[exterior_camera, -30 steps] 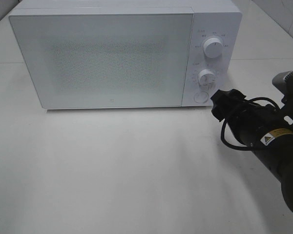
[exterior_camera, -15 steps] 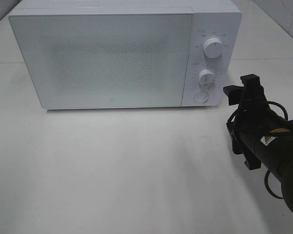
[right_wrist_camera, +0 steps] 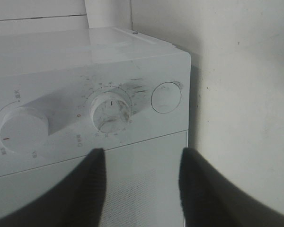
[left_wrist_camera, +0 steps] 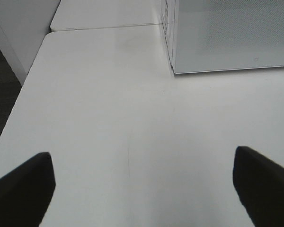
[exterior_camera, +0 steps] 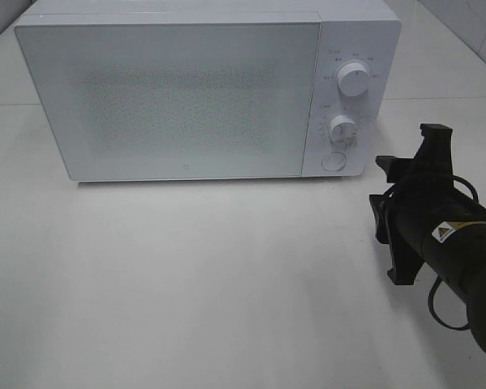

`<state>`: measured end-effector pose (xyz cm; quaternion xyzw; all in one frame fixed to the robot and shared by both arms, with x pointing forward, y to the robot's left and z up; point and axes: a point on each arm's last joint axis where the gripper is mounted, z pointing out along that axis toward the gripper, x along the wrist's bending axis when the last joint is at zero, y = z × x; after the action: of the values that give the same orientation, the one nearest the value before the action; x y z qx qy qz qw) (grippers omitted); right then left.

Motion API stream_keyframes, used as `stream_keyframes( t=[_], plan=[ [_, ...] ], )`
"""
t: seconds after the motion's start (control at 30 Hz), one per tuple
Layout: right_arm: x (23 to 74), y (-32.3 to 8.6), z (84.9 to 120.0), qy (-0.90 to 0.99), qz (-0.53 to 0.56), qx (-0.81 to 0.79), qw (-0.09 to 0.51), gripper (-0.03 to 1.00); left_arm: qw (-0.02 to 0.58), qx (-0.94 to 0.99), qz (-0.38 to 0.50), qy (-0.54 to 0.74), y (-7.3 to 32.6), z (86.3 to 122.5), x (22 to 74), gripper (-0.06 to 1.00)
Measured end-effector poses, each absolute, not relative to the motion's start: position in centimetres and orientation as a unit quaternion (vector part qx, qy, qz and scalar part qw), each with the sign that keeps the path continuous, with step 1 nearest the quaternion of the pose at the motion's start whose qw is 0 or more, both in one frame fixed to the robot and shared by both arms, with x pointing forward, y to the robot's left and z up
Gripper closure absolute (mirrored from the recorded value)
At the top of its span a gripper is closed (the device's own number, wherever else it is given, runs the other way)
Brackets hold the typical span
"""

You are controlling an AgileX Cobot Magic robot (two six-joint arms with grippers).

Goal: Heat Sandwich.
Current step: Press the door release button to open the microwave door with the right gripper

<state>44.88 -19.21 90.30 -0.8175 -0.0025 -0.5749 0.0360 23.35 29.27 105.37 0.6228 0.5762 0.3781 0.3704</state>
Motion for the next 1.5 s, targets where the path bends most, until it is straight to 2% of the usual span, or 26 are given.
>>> stream_keyframes(
  t=[0.03, 0.1, 0.13, 0.2, 0.23, 0.73, 1.5],
  plan=[
    [44.8, -19.2, 90.2, -0.003, -0.571, -0.82, 0.036, 0.65, 0.37, 0.623, 0.378, 0.576, 29.3, 105.4, 23.4, -0.01],
    [44.8, -19.2, 90.1, -0.004, -0.567, -0.823, 0.036, 0.8, 0.37, 0.623, 0.378, 0.576, 29.3, 105.4, 23.4, -0.01],
    [44.8, -19.2, 90.1, -0.004, -0.567, -0.823, 0.036, 0.8, 0.37, 0.623, 0.378, 0.576, 29.3, 105.4, 23.4, -0.01],
    [44.8, -19.2, 90.0, -0.004, -0.562, -0.826, 0.037, 0.93, 0.37, 0.623, 0.378, 0.576, 29.3, 105.4, 23.4, -0.01],
    [44.8, -19.2, 90.0, -0.005, -0.561, -0.827, 0.037, 0.95, 0.37, 0.623, 0.378, 0.576, 29.3, 105.4, 23.4, -0.01],
    [45.5, -18.7, 89.0, -0.015, -0.546, -0.837, 0.033, 0.95, 0.37, 0.623, 0.378, 0.576, 29.3, 105.4, 23.4, -0.01],
    [53.4, -18.1, 86.3, -0.015, -0.533, -0.845, 0.046, 0.95, 0.37, 0.623, 0.378, 0.576, 29.3, 105.4, 23.4, -0.01]
  ],
)
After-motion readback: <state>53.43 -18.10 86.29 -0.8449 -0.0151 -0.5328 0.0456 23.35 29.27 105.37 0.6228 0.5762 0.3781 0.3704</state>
